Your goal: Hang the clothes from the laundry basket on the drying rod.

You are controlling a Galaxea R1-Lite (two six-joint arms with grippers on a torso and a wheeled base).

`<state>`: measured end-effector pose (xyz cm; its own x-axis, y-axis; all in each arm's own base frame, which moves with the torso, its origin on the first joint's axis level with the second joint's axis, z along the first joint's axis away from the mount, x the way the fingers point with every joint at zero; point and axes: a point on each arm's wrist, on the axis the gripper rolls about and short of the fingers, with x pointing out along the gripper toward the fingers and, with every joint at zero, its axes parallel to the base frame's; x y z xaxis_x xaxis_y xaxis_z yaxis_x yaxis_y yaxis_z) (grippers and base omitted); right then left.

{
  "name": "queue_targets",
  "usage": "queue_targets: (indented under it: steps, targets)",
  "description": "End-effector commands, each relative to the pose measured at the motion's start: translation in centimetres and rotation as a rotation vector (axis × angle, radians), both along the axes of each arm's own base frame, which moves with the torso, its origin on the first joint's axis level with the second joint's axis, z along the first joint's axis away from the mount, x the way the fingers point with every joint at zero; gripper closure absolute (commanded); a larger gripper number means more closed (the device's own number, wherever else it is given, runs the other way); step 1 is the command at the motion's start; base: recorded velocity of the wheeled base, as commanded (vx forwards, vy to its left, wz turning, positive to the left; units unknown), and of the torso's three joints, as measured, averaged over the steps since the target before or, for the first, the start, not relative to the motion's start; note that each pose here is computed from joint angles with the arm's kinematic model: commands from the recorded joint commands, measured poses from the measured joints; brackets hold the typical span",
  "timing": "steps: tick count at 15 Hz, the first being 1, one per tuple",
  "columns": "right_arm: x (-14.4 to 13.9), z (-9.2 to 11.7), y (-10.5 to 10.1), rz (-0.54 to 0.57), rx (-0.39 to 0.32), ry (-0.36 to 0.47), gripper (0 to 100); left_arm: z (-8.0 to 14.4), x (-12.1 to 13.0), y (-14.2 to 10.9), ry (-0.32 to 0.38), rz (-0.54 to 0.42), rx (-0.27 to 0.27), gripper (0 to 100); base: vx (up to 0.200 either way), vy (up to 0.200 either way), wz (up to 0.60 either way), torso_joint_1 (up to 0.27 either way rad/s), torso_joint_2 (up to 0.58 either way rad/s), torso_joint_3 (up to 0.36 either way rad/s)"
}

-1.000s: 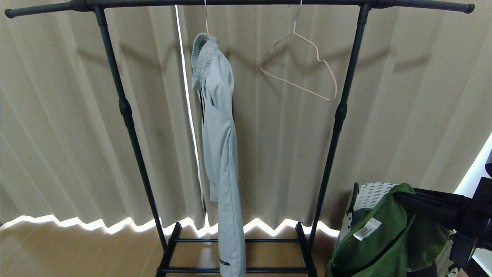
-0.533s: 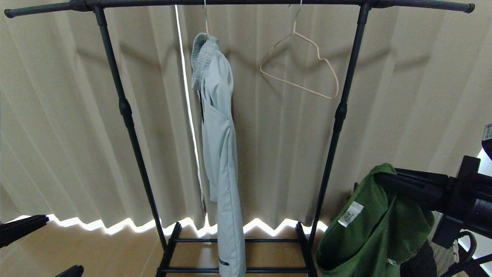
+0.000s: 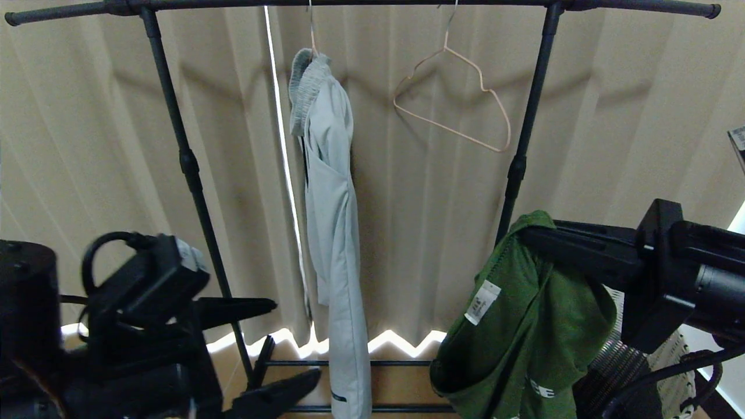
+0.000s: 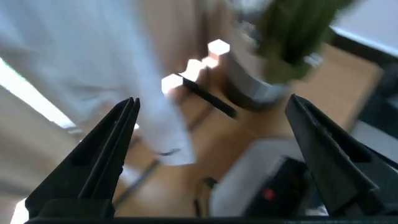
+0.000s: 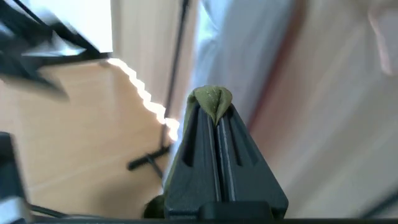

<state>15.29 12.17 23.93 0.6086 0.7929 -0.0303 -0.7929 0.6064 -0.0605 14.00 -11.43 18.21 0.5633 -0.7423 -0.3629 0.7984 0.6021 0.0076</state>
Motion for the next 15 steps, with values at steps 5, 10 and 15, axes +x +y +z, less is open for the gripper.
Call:
queue_targets:
  steps: [5,10,15]
  targets:
    - [-0.5,-0.2,0.8,0.049,0.005,0.013,100,-4.4,2.0,-9.2,0.072,-0.089,-0.016,0,0.000,0.000,0.00,0.000,0.00,0.000]
    - [-0.8,0.0,0.6,0.049,0.011,0.006,100,-6.5,3.6,-12.1,0.059,-0.067,-0.015,0,0.000,0.000,0.00,0.000,0.00,0.000]
    - [-1.3,0.0,0.5,0.062,0.017,0.002,100,-8.6,4.5,-12.9,0.033,0.077,0.056,0,0.000,0.000,0.00,0.000,0.00,0.000]
